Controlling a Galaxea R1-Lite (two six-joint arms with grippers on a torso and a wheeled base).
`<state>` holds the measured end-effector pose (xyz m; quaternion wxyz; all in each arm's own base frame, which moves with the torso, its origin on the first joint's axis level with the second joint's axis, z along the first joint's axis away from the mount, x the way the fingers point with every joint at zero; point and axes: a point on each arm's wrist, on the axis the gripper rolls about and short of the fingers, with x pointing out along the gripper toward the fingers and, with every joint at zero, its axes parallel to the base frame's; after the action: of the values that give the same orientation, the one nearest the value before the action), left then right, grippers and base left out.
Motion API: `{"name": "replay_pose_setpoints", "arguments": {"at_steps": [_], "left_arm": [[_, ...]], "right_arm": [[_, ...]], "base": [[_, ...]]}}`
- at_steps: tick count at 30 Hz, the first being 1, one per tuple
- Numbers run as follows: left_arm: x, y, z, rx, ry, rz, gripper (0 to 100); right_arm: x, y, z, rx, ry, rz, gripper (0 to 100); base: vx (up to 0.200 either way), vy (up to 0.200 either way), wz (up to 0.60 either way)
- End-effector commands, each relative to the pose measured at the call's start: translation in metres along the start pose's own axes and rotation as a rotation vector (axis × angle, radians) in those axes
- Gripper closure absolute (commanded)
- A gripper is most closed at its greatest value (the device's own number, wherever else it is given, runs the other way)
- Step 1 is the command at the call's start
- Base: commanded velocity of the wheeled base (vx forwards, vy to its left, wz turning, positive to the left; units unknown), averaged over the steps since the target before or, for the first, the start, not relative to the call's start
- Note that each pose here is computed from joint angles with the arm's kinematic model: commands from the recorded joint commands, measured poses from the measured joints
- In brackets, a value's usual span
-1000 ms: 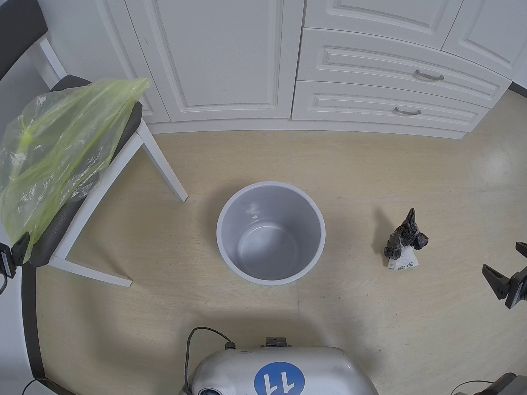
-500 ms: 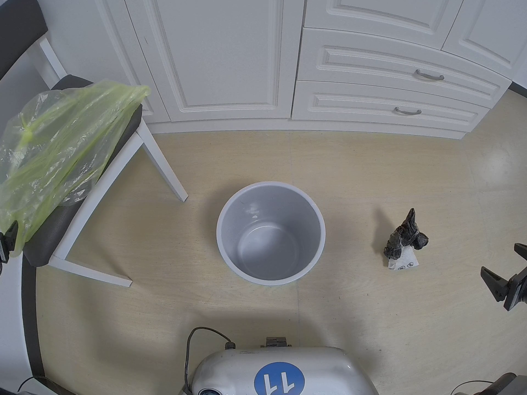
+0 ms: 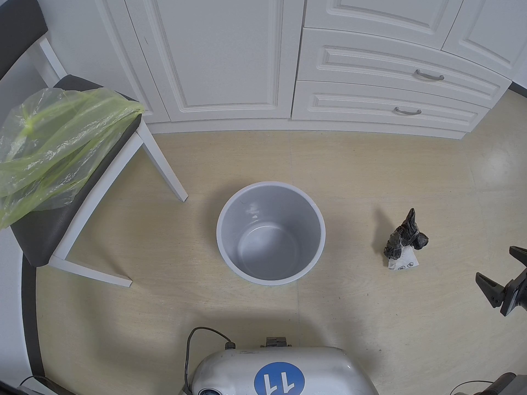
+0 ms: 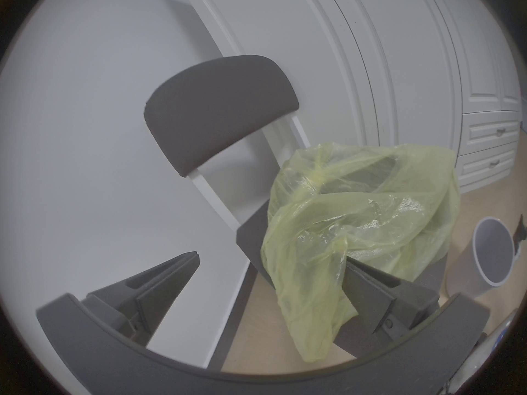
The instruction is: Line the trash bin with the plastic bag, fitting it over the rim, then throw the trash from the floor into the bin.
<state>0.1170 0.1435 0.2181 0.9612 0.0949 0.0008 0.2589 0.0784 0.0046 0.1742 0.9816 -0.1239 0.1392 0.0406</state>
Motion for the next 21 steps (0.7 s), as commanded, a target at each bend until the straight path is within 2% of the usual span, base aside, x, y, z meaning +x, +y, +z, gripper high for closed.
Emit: {"name": "replay_pose_setpoints", "arguments": {"at_steps": [1,5,11,21], "left_arm": [[0.008,0.002,-0.012,-0.023,0.040,-0.057,0],[0.013,0.001,-0.023,-0.040,0.077,-0.112,0],[0.022,0.004,-0.039,0.010,0.133,-0.119,0],[0.015,0.003,-0.038,0.025,0.128,-0.118,0]], "right_arm": [[0.000,0.001,-0.002,-0.005,0.002,0.009,0],[0.000,0.001,-0.002,-0.010,0.003,0.011,0],[0.000,0.002,-0.004,-0.012,0.009,0.013,0],[0.000,0.002,-0.004,-0.027,0.007,0.012,0]], "base": [[0.000,0.000,0.00],[0.000,0.000,0.00],[0.000,0.000,0.00],[0.000,0.000,0.00]]}}
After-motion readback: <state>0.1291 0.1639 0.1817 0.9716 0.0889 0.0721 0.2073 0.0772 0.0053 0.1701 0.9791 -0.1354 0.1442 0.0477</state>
